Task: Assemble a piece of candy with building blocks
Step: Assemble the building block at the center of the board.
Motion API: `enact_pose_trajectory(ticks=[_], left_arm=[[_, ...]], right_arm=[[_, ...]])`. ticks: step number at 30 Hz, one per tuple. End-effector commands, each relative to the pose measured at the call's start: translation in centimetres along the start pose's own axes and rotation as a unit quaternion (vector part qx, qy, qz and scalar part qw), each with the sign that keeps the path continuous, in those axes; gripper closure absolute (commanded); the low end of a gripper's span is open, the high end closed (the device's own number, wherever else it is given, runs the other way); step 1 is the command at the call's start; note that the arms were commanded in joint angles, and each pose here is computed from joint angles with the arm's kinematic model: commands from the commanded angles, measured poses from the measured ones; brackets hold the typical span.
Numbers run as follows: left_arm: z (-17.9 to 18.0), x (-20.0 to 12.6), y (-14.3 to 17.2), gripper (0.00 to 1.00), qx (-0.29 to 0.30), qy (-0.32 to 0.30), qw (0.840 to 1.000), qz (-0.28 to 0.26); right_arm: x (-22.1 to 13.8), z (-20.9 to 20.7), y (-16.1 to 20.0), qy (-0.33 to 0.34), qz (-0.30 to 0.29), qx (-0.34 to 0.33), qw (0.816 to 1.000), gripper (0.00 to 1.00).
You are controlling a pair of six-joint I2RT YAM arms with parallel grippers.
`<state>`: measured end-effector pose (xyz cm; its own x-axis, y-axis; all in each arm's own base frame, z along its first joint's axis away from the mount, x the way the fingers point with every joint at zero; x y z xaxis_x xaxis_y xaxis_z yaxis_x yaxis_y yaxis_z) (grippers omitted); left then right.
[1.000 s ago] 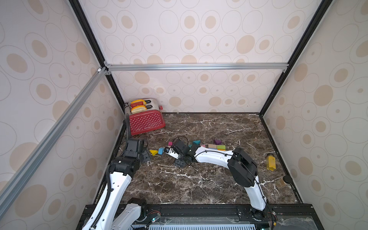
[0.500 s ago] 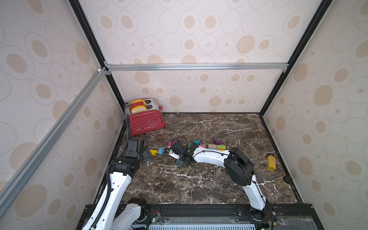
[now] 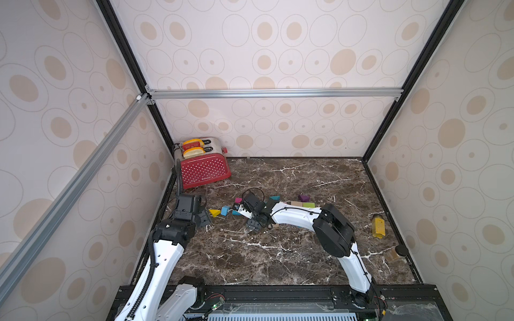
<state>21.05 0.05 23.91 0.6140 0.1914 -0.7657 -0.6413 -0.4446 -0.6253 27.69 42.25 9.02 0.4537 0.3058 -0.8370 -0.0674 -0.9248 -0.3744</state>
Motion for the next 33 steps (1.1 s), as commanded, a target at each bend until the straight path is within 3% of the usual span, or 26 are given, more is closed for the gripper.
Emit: enact_pose_trajectory(ticks=[1,7,23,33], left_arm=[[0.3,-0.3,0.0,0.31,0.0,-0.002,1.0,-0.002],[0.2,-0.2,0.1,0.31,0.0,0.001,1.0,-0.001],[0.0,0.5,0.6,0.3,-0.002,0.007,1.0,0.012],[-3.1,4.9,1.2,0.32,0.0,0.05,0.996,0.072]], right_arm=[[0.9,0.2,0.7,-0.007,0.013,-0.01,1.0,0.17],[0.7,-0.3,1.1,0.003,0.013,-0.025,1.0,0.17],[0.3,-1.2,0.1,-0.008,-0.012,0.006,1.0,0.18],[-8.5,-1.9,0.2,-0.031,-0.109,0.076,0.991,0.18]])
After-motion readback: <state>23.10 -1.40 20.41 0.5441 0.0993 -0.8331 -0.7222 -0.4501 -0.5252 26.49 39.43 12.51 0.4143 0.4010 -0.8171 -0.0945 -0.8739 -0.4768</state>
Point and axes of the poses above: each gripper's point midway between its finger pads, its own x axis out along the fingers, its own z axis along the line the jaws close on, y = z × x, the point moved 6 cm from there along -x, back along the fingers, and after that the axes turned 2 degrees about -x, right-handed, at the moved point
